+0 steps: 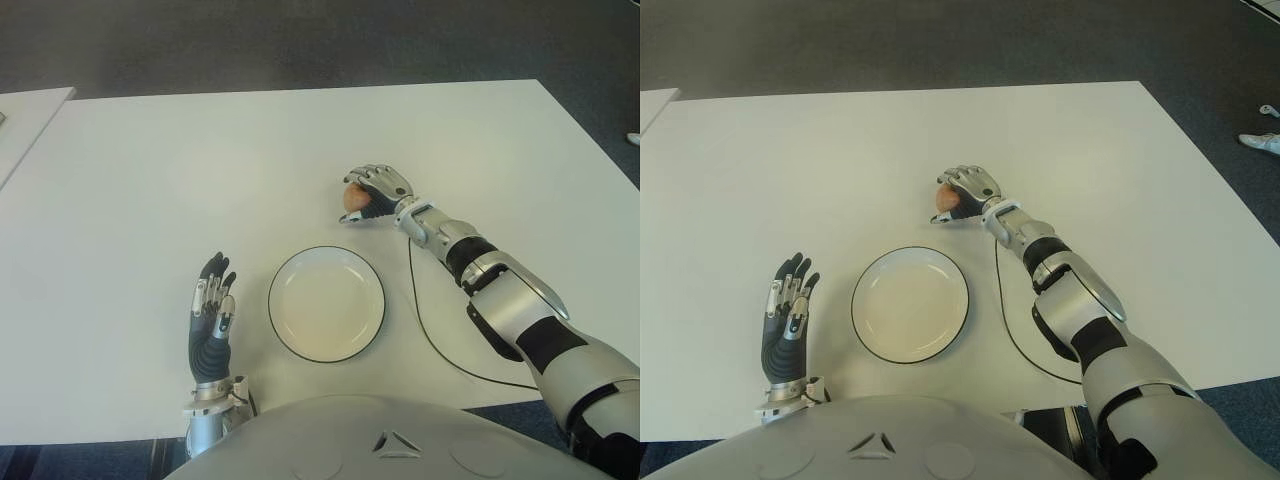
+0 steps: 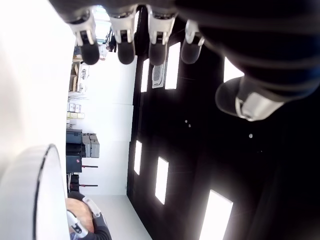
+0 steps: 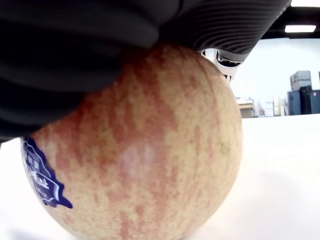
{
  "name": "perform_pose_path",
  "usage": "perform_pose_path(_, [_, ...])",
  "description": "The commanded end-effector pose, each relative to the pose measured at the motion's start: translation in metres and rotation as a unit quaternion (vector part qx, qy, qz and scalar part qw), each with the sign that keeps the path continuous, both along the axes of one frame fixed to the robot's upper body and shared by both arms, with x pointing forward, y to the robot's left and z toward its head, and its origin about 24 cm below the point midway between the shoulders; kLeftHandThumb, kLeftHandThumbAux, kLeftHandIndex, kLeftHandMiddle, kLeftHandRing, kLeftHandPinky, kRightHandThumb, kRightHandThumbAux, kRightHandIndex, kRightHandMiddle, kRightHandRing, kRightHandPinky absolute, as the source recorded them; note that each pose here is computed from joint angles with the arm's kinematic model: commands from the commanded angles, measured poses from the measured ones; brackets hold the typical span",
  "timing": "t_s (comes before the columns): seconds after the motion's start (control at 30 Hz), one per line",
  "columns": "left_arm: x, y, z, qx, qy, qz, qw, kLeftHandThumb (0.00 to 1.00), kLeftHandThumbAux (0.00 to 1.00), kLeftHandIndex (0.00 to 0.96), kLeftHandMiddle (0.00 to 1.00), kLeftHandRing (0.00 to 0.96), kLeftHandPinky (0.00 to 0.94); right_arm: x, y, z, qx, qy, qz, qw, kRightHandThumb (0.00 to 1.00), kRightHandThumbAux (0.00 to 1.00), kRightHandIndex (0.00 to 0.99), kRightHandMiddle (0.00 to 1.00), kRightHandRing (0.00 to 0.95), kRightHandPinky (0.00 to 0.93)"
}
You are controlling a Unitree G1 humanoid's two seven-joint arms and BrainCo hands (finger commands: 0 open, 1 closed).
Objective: Put the apples into the plate.
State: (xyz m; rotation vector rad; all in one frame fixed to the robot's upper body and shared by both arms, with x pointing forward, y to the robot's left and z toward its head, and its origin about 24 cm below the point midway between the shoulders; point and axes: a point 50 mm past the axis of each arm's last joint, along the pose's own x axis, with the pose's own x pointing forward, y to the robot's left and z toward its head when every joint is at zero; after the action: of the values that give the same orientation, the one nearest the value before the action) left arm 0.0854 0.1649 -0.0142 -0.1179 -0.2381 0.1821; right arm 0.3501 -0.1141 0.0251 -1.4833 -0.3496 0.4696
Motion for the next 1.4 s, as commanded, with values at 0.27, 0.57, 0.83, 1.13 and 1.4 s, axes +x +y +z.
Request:
perform_pose_path(0.27, [-0.008, 0.0, -0.009, -0.004, 0.038, 0.002, 0.999, 0.04, 0.383, 0.0, 0.0, 0.0, 0.004, -0.004, -0.015, -0.008, -0.011, -0.001, -0.018, 1.0, 0.529, 0.378, 0.267, 0.348, 0.332, 0.342])
perform_pose_path(0.57, [-0.008, -0.001, -0.009, -0.004, 0.037, 0.005, 0.999, 0.037, 0.389, 0.0, 0.0, 0.0, 0.005, -0.003, -0.02, -0.007, -0.002, 0.004, -0.024, 1.0, 0.598, 0.4, 0.358, 0.474, 0.481, 0.482])
perform_pose_path(0.83, [-0.008, -0.001, -0.007, -0.006, 0.034, 0.005, 0.999, 0.046, 0.391, 0.004, 0.0, 0.0, 0.012, -0.005, -0.023, -0.007, 0.016, 0.0, -0.032, 0.999, 0.782, 0.651, 0.428, 0.587, 0.659, 0.665])
perform_pose_path(1.13, [-0.008, -0.001, -0.006, -0.019, 0.029, 0.0, 0.999, 0.063, 0.408, 0.013, 0.0, 0.0, 0.018, -0.006, -0.024, -0.009, 0.051, 0.005, -0.049, 0.997, 0.858, 0.671, 0.415, 0.535, 0.791, 0.799])
perform_pose_path(1.4, [-0.007, -0.001, -0.006, -0.019, 0.032, 0.002, 0.999, 0.064, 0.411, 0.011, 0.0, 0.0, 0.022, -0.007, -0.024, -0.007, 0.069, 0.009, -0.041, 0.997, 0.86, 0.673, 0.411, 0.538, 0.854, 0.838])
